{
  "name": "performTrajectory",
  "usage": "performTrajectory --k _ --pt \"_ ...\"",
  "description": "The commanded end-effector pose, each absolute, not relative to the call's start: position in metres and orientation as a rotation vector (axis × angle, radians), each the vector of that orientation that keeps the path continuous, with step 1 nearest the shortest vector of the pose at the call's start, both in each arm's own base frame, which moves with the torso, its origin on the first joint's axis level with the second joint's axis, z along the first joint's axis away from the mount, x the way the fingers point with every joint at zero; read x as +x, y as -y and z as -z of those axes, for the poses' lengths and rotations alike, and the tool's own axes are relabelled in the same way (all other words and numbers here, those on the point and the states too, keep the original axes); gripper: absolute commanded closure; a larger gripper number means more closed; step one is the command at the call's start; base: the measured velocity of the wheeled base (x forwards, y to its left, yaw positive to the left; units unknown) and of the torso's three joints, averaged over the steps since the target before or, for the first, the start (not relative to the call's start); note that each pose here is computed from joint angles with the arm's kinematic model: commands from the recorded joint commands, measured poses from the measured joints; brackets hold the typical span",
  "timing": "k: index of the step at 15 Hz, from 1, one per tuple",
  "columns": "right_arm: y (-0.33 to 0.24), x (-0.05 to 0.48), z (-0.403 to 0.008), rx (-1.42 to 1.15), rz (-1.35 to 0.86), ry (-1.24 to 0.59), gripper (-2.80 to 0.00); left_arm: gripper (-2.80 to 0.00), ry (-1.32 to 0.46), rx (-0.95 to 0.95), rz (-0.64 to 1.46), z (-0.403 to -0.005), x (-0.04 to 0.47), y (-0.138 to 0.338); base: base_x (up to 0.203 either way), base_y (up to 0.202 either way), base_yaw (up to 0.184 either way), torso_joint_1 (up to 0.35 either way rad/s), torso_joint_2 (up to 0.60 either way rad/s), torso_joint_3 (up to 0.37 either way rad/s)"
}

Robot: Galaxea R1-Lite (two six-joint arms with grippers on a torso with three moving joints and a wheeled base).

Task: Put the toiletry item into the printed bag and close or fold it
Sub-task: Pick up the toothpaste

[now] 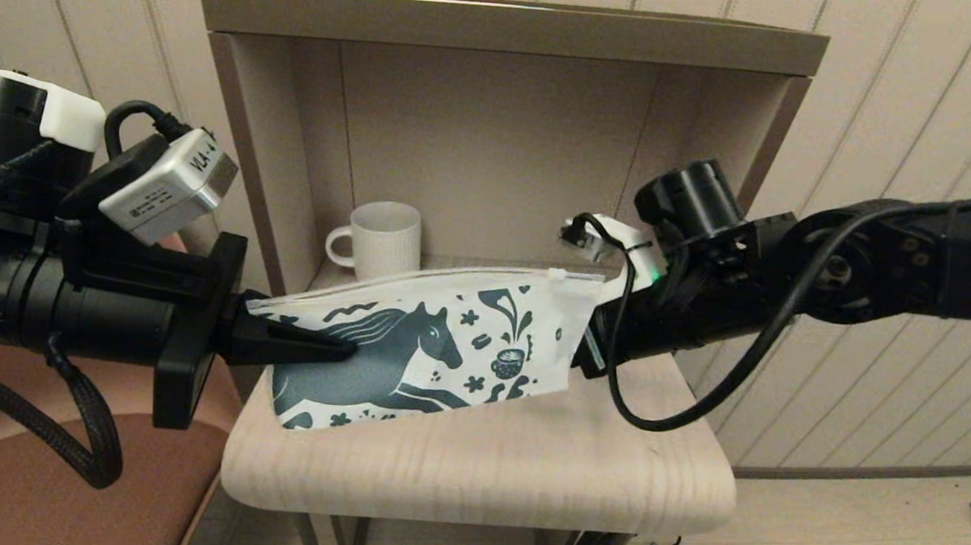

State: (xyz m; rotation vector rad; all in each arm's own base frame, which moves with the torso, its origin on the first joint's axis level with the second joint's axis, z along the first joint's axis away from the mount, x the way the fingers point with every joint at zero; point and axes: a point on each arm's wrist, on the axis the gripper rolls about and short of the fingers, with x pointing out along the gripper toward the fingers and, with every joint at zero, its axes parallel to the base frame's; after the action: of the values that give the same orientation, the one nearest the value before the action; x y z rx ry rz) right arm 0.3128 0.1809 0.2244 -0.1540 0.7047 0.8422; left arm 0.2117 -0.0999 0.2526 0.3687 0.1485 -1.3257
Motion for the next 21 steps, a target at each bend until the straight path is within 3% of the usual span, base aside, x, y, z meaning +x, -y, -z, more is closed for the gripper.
performTrajectory --k 1,9,21 --pt "-0.192 0.321 -0.208 -0.175 -0.828 -0.729 -2.80 0.00 -0.146 0.369 1.331 -0.252 0.212 0.100 0.000 0.000 0.000 0.000 0.00 0.000" --pt "-0.207 0.345 -0.197 -0.154 -0.815 -0.719 -2.80 0.00 -0.149 0.369 1.333 -0.252 0.211 0.099 0.000 0.000 0.000 0.000 0.00 0.000" --pt "-0.232 0.339 -0.188 -0.173 -0.824 -0.740 -2.80 0.00 -0.155 0.367 1.336 -0.249 0.211 0.100 0.000 0.000 0.000 0.000 0.00 0.000"
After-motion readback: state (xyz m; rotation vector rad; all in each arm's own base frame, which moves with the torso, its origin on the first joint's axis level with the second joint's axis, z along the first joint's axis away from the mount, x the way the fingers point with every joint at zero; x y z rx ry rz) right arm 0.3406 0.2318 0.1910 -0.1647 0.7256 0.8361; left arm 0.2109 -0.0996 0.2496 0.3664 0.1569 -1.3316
